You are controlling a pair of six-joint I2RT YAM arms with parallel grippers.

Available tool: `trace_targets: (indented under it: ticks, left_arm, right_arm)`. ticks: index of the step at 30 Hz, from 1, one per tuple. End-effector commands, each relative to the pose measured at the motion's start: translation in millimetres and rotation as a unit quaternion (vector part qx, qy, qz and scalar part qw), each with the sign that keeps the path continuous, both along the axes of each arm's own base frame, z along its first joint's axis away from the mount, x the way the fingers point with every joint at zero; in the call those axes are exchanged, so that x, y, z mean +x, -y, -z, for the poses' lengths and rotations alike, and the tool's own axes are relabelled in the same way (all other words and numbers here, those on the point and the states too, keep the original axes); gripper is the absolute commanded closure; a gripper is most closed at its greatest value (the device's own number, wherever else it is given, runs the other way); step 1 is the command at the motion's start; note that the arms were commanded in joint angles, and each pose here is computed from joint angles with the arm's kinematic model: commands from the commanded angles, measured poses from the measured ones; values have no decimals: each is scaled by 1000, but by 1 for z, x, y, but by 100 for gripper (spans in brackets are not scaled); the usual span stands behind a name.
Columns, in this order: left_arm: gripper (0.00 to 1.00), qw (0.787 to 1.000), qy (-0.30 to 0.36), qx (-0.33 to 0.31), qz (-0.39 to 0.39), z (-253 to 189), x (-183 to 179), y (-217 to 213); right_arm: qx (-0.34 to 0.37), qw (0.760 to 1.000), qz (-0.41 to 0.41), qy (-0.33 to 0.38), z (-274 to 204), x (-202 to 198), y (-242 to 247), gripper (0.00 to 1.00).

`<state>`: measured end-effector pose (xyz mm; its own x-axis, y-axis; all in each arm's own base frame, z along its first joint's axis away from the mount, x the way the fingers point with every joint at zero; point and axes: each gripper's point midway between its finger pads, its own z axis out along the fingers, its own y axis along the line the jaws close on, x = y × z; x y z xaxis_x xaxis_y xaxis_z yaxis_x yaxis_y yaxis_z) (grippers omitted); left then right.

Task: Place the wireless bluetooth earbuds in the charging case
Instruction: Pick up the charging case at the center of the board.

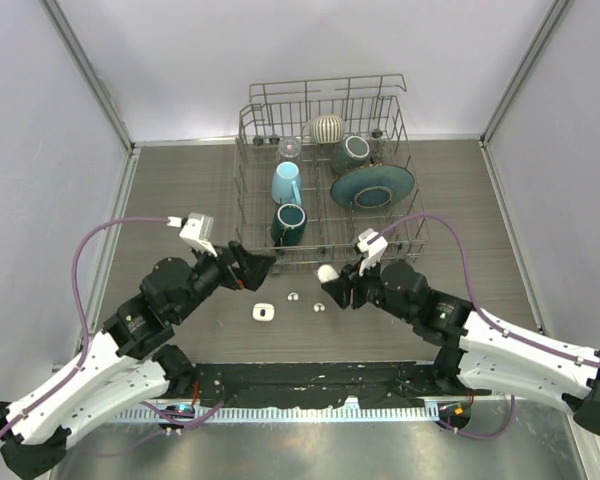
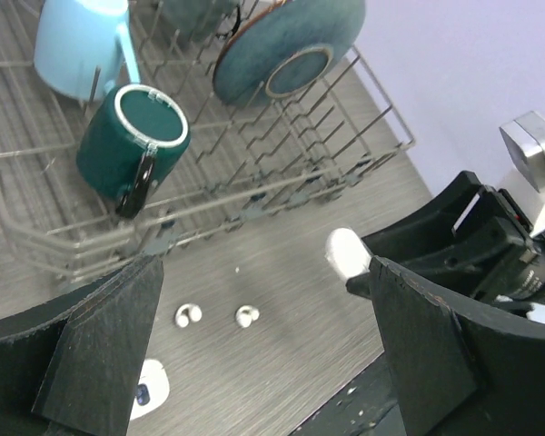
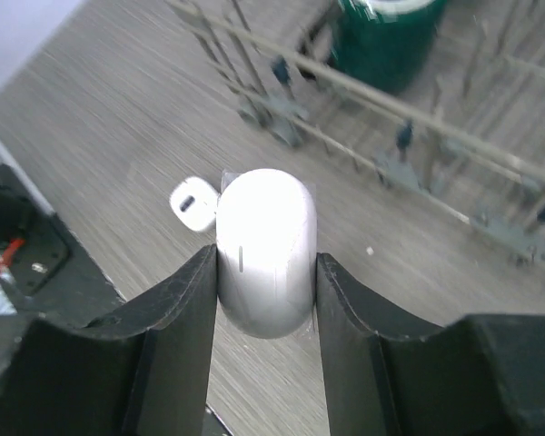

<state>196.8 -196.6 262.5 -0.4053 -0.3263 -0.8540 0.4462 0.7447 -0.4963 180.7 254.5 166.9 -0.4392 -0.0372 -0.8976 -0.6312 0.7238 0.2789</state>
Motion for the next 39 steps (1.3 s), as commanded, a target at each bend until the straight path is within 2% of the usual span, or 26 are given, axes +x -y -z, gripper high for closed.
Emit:
trace_targets:
  ticks: [1,4,7,11,14,20,25,31,39]
  left_arm:
    - [0,1000,-21,-2,11,-25,3,12]
    - [0,997,-50,2,60,-22,-7,29]
    - [0,990,-67,1,126,-9,-22,48]
    - [1,982,-120,22,142,1,-28,55]
    - [1,972,-119,0,203,-13,-41,72]
    - [3,954,-132,-43,265,-20,-50,98]
    - [8,941,-157,-77,288,-17,-53,113]
    - [13,947,-150,-73,275,-12,-44,115]
    - [30,950,-151,-82,259,-5,-38,117]
  right_arm:
    - [37,996,-69,48,-61,-10,-19,99]
    - [29,991,-98,85,-79,-13,-20,99]
    - [-5,980,-151,131,-70,-22,-21,99]
    - [-20,970,-168,176,-84,-21,-20,99]
    - [-35,961,-185,201,-91,-21,-23,99]
    - [-50,955,-196,219,-100,-21,-24,99]
    - [-49,952,-197,228,-103,-22,-23,99]
    - [-36,952,-197,230,-104,-23,-26,99]
    - [-21,951,-203,231,-108,-24,-32,99]
